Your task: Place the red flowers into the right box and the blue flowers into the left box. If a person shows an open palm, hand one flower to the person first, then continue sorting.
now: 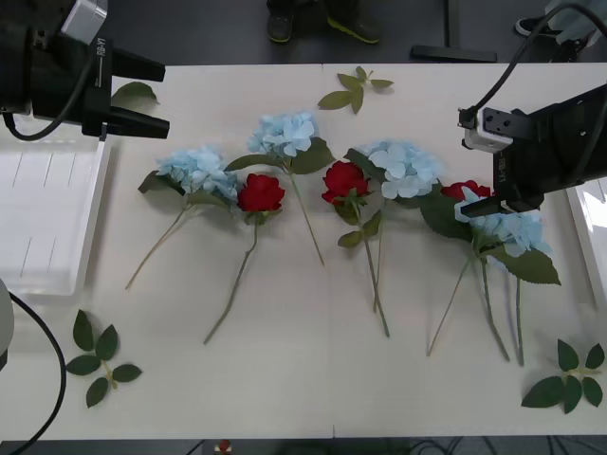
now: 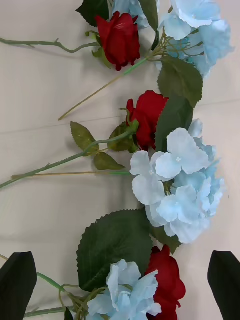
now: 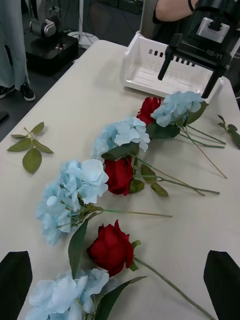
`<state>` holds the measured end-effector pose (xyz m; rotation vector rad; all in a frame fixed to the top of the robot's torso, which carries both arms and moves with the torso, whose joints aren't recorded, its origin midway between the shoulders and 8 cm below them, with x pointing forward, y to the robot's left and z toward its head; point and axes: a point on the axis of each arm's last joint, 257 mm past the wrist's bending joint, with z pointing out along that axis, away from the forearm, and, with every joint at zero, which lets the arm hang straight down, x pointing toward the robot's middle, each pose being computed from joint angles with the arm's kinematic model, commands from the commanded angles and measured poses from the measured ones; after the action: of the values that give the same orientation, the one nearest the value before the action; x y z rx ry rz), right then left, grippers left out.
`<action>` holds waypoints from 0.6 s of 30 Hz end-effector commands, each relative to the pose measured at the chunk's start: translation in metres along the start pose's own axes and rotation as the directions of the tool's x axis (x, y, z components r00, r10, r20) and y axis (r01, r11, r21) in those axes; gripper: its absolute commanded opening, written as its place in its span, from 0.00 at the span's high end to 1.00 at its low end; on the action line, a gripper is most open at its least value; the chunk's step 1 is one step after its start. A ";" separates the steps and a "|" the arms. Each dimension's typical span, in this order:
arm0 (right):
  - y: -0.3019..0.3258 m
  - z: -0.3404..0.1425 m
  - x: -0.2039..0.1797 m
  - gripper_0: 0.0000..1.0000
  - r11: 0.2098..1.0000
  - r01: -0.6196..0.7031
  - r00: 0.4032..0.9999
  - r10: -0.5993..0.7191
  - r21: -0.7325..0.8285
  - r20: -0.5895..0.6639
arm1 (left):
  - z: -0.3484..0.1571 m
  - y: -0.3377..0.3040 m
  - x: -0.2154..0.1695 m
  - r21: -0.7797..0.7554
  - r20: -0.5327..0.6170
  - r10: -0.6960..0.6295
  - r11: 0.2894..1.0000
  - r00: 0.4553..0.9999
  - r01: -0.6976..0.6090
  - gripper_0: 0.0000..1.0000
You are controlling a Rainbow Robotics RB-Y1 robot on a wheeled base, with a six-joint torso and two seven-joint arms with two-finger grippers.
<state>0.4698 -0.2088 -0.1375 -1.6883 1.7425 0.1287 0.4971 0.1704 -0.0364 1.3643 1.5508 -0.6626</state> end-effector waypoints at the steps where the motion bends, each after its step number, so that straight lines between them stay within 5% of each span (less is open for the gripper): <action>1: 0.047 0.035 0.013 0.00 0.993 -0.054 0.998 0.056 -0.102 0.009 | -0.015 0.007 -0.003 -0.032 -0.021 0.024 0.999 0.999 -0.024 0.00; 4: 0.039 0.032 0.011 0.00 0.995 -0.050 0.999 0.051 -0.081 0.012 | -0.015 0.007 -0.003 -0.032 -0.021 0.024 0.999 0.999 -0.024 0.00; 5: 0.036 0.027 0.013 0.00 0.996 -0.055 0.998 0.055 -0.076 0.002 | -0.017 -0.002 0.048 -0.024 -0.080 -0.076 0.997 0.994 0.074 0.00; 6: 0.031 0.022 0.012 0.00 0.995 -0.067 0.998 0.067 -0.068 -0.004 | -0.018 -0.003 0.053 -0.025 -0.089 -0.086 0.996 0.992 0.084 0.00; 11: 0.021 -0.004 0.002 0.00 0.961 -0.265 0.964 0.266 -0.076 0.003 | -0.029 -0.001 0.079 -0.024 -0.189 -0.110 0.994 0.976 0.108 0.00; 18: 0.000 -0.048 0.010 0.00 0.695 -0.719 0.695 0.719 -0.019 -0.016 | -0.051 0.009 0.098 -0.121 -0.303 -0.276 0.961 0.912 0.250 0.00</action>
<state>0.4468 -0.2270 -0.1257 -0.9838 2.2928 0.5437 0.4878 0.2422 -0.1208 1.3998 1.9039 -0.5799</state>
